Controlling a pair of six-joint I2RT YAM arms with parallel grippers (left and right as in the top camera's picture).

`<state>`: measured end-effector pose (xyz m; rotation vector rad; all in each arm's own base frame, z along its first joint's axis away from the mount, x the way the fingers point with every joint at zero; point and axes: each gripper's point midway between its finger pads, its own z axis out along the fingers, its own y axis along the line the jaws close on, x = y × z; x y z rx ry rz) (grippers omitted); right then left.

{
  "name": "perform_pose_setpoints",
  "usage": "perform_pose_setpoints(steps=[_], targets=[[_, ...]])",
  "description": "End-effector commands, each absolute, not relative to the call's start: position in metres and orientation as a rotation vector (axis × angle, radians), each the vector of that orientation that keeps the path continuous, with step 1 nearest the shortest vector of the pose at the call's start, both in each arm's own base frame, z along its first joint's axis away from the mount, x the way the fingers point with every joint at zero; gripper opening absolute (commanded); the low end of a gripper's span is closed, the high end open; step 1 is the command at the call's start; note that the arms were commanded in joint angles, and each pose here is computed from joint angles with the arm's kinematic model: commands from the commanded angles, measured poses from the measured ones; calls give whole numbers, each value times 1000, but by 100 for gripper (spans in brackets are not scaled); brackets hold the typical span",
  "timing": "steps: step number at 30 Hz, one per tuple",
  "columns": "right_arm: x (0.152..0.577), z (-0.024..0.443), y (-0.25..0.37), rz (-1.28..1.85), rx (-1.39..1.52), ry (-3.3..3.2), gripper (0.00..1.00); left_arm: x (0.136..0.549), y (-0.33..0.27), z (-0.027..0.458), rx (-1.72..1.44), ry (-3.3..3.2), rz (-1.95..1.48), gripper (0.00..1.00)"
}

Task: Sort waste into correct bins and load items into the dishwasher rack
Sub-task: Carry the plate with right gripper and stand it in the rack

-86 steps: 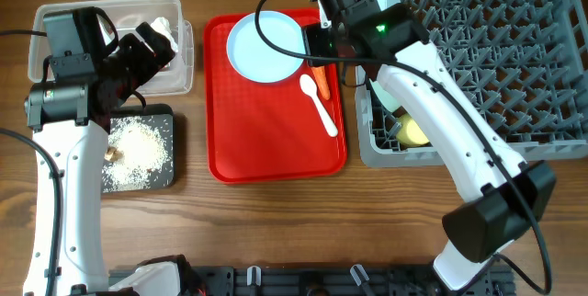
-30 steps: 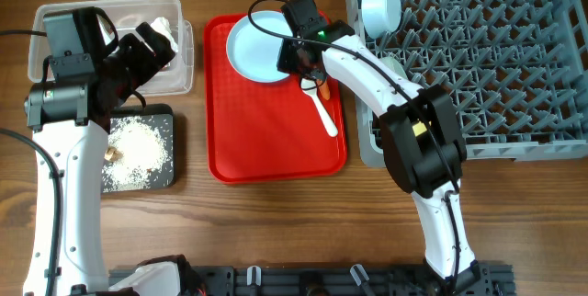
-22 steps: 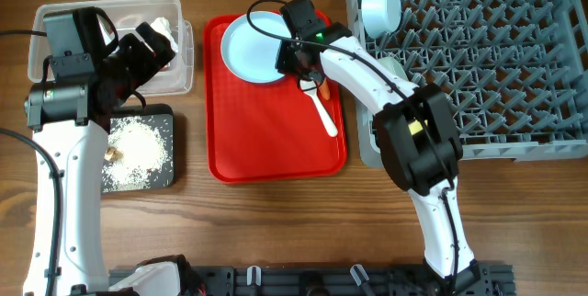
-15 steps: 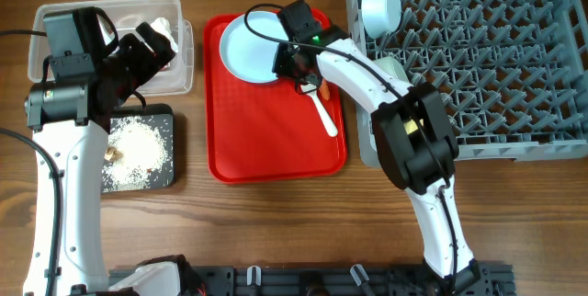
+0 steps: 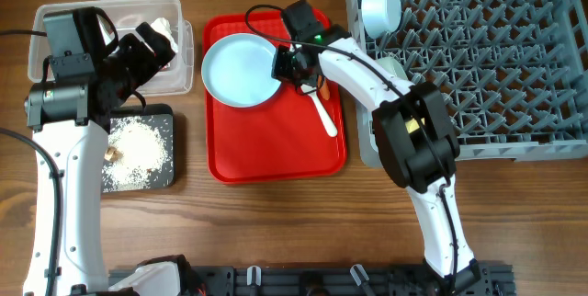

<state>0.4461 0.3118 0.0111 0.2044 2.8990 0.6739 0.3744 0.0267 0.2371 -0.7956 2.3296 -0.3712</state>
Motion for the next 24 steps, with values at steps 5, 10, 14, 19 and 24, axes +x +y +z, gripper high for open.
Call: perform_pose_setpoints(steps=[5, 10, 14, 19, 24], targets=[[461, 77, 282, 732, 29, 2800, 4, 376, 30, 239, -788, 2324, -353, 100], [460, 159, 270, 792, -70, 2644, 4, 376, 30, 239, -788, 2323, -353, 100], [453, 225, 260, 763, -156, 2493, 4, 376, 30, 239, -788, 2323, -353, 100], [455, 281, 166, 304, 83, 2364, 4, 376, 30, 239, -787, 2324, -353, 100], [439, 335, 17, -367, 444, 2134, 4, 376, 30, 239, -787, 2324, -353, 100]])
